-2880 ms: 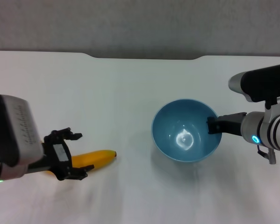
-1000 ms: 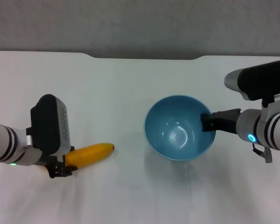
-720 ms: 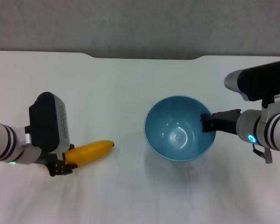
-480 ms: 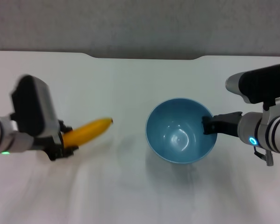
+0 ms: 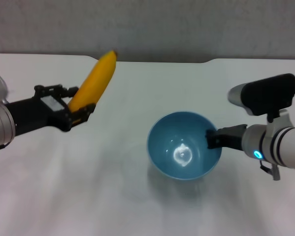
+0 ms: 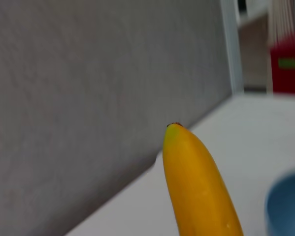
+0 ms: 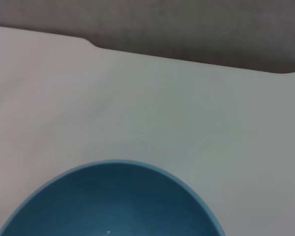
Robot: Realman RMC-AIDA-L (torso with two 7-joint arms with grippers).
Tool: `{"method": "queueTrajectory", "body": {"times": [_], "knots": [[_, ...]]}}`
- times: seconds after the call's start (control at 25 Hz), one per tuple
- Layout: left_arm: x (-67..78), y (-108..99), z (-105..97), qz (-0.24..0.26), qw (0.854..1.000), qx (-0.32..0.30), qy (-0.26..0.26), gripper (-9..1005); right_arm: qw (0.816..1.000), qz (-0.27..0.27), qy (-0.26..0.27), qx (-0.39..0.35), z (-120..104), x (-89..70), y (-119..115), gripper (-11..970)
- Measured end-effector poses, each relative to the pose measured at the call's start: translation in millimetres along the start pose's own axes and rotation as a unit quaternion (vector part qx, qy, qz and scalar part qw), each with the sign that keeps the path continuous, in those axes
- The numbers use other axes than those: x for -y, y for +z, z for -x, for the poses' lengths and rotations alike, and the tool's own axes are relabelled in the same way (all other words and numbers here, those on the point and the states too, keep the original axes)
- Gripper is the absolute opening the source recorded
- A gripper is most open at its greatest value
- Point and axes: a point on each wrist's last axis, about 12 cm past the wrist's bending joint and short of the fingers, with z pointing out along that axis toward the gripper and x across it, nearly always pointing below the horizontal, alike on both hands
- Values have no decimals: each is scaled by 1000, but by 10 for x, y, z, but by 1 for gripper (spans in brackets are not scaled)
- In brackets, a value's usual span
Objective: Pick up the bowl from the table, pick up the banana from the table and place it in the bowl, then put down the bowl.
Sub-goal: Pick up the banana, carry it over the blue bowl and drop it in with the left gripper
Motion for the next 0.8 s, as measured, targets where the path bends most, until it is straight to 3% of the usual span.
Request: {"method": "queueTrajectory", "body": {"times": [0.16, 0.4, 0.56, 0.8], "knots": [[69, 12, 77, -12, 999, 27, -29, 566, 1000, 11, -8, -3, -2, -93, 22, 34], [326, 123, 112, -59, 995, 53, -52, 571, 999, 32, -15, 5, 60, -227, 36, 35], [416, 190, 99, -81, 990, 71, -94, 574, 999, 36, -18, 10, 92, -255, 39, 35], [527, 267, 191, -110, 983, 90, -115, 579, 999, 39, -24, 16, 152, -287, 43, 34]]}}
